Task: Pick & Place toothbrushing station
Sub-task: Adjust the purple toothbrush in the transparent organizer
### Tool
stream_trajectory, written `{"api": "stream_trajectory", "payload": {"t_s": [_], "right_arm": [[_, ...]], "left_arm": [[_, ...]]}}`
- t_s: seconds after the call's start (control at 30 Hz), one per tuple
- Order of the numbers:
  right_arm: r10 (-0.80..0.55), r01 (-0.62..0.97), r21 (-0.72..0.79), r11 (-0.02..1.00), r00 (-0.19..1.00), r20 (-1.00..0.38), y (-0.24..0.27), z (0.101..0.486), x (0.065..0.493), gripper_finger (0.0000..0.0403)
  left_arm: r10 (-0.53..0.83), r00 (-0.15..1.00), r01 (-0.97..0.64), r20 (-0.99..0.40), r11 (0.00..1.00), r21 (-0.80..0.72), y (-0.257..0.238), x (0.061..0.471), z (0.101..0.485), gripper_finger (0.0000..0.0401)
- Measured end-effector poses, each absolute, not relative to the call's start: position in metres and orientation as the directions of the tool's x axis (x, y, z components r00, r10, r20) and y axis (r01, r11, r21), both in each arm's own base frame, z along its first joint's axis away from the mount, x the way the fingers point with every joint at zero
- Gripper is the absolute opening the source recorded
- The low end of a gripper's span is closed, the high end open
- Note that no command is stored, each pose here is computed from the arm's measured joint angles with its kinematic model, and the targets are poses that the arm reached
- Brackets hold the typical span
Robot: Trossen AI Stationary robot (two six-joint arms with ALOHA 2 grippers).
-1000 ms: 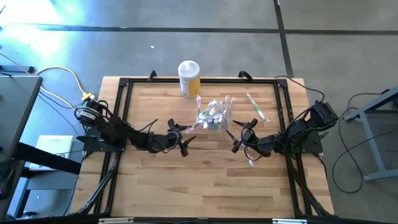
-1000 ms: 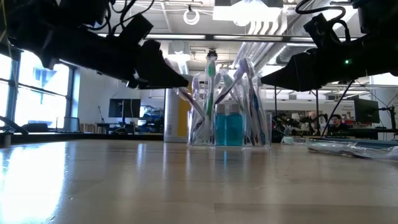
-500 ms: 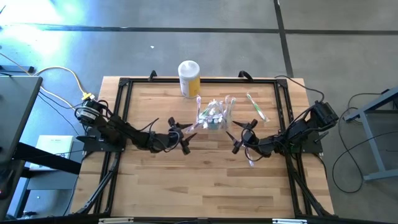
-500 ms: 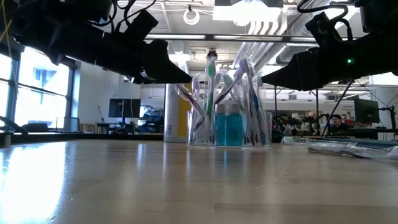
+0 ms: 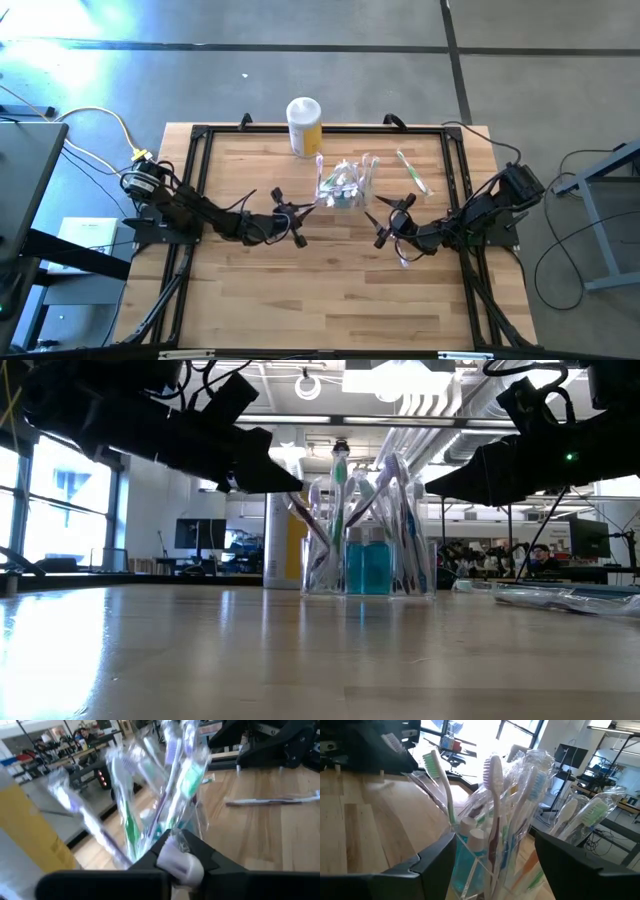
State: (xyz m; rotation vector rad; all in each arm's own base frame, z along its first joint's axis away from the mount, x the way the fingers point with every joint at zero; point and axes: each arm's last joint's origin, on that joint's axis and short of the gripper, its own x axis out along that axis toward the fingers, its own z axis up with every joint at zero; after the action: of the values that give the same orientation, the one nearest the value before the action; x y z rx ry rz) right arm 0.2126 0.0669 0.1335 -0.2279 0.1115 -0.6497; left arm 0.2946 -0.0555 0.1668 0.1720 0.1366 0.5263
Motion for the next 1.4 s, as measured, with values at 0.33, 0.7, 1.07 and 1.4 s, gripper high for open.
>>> {"api": "stream_trajectory", "payload": {"t_s": [0.33,0.7,1.07,1.4], "right_arm": [[-0.6,0.576,-0.246,0.78,0.799,-0.033,0.07,0.133,0.212,0.0262],[-0.615,0.587,-0.259,0.767,0.788,-0.035,0.076,0.133,0.208,0.0262],[-0.615,0.588,-0.255,0.768,0.788,-0.035,0.076,0.133,0.208,0.0262],[-0.616,0.589,-0.255,0.767,0.787,-0.035,0.075,0.133,0.208,0.0262]], "left_arm": [[0.531,0.808,-0.448,-0.254,0.835,0.321,-0.052,0.325,0.201,0.0008],[0.44,0.738,-0.406,-0.511,0.895,0.185,-0.007,0.355,0.258,0.0006],[0.303,0.715,-0.4,-0.63,0.917,-0.013,0.05,0.352,0.266,0.0006],[0.272,0.719,-0.377,-0.639,0.926,-0.03,0.052,0.352,0.265,0.0018]]}}
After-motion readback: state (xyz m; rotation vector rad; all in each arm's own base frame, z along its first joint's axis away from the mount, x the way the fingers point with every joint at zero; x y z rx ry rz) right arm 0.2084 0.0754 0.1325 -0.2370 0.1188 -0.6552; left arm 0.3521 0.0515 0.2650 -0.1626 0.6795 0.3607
